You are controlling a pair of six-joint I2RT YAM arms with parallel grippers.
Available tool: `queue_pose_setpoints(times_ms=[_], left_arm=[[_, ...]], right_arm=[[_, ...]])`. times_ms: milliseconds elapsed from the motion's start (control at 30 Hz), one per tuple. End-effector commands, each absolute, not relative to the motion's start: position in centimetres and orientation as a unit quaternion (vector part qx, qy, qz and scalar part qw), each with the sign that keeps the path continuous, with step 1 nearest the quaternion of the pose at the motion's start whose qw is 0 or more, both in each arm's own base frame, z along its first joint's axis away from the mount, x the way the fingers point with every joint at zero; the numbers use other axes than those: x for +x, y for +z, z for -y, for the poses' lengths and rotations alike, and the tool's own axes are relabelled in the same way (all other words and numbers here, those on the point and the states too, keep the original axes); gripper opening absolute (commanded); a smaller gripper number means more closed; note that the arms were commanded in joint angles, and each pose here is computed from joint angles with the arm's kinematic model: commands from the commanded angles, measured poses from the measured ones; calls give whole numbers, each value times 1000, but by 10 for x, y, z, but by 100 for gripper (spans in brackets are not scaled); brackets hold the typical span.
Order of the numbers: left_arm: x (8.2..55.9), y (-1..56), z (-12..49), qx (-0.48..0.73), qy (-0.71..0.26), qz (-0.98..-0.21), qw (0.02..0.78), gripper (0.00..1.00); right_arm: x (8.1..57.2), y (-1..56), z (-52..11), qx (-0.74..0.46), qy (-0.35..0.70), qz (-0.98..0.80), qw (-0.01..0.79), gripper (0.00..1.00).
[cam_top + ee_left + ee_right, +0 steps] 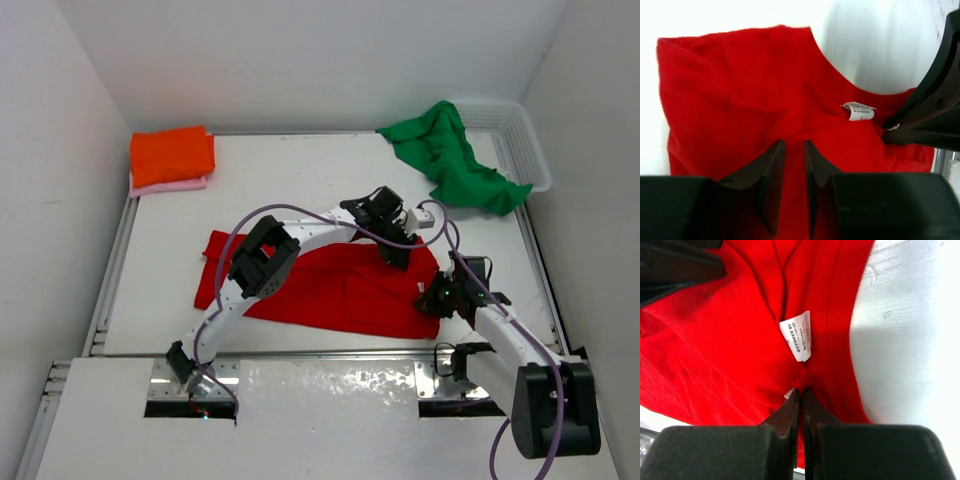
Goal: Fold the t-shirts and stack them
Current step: Fold the other side of the tshirt into a rectangle
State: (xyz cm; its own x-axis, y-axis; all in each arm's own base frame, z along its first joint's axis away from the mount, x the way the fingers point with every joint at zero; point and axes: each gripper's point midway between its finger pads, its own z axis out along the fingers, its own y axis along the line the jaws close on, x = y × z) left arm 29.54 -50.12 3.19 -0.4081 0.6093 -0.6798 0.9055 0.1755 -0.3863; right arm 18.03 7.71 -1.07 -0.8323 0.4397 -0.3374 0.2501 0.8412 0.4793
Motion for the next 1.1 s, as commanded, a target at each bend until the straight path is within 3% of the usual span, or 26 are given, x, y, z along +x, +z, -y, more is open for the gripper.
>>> queue_pose_setpoints(times_ms=[0, 67, 133, 167, 800, 1067], left_arm=[[292, 50, 503, 534, -384, -725, 206, 20], [296, 48, 501, 539, -371, -726, 211, 23], [300, 46, 499, 542, -359, -728, 218, 35], [304, 45, 498, 541, -349, -732, 225, 36], [334, 80, 495, 537, -288, -744, 274, 43], [311, 49, 486, 536, -305, -755, 223, 39]], right_arm=[[185, -7, -75, 175, 210, -933, 234, 0], [185, -6, -75, 175, 211, -932, 236, 0], [186, -6, -76, 176, 212, -932, 237, 0], [186, -6, -76, 176, 212, -932, 237, 0], [190, -3, -77, 173, 217, -930, 243, 0], [191, -2, -76, 172, 214, -930, 244, 0]])
